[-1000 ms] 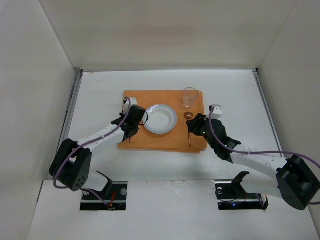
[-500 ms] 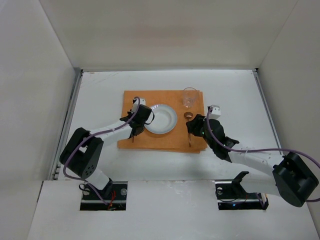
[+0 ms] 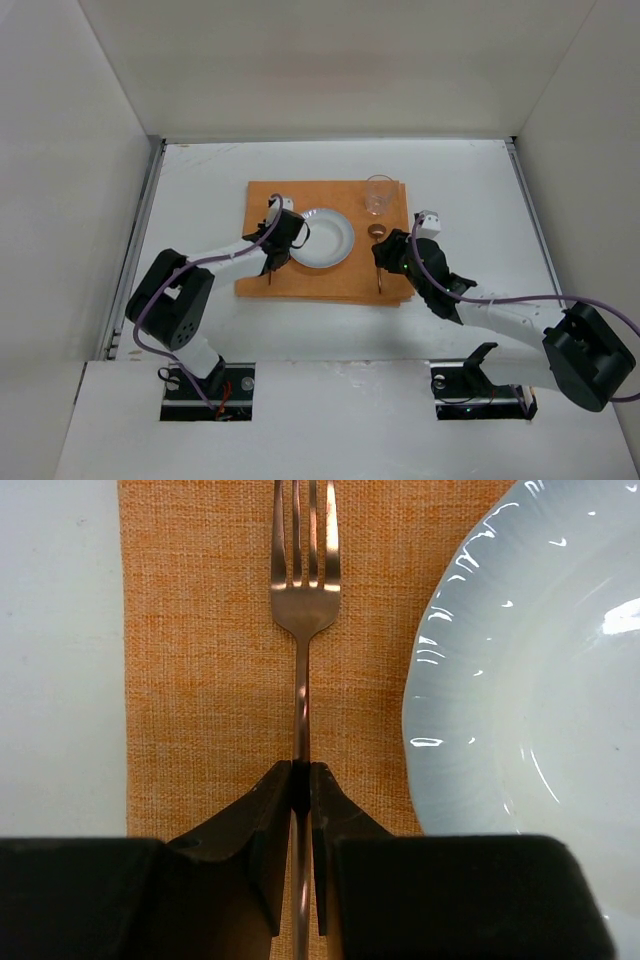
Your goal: Set the dinner table for one person
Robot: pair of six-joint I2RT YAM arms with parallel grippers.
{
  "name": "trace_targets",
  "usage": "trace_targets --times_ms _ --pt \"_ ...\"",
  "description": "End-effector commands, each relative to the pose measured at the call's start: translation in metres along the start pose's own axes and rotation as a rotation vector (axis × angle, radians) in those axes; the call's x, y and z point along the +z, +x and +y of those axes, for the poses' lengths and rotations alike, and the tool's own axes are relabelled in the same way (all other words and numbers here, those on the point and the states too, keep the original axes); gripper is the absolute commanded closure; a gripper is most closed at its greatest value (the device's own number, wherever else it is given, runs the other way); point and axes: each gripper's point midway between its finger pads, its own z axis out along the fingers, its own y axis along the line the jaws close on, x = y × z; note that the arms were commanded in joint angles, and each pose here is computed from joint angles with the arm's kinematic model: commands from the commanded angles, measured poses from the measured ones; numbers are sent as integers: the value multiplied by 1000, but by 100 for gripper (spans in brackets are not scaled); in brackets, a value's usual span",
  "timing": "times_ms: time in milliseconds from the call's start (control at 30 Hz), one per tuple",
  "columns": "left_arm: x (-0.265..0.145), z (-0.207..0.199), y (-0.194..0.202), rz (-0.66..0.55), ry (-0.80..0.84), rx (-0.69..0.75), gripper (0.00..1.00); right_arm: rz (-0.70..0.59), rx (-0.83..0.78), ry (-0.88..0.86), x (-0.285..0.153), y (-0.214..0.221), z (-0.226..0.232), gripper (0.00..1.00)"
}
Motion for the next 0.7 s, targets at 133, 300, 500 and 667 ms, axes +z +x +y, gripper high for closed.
trace_targets --times_ms 133,300,500,667 --pt "5 8 8 21 -17 -23 89 -56 33 -45 4 -19 17 46" --pt "3 13 12 28 -33 -28 80 -55 30 -41 5 -19 16 46" --pt "-7 20 4 1 -42 -53 69 -53 32 -40 5 -18 16 45" --pt "-32 21 -26 -95 21 -178 63 -53 30 -37 6 -17 16 45"
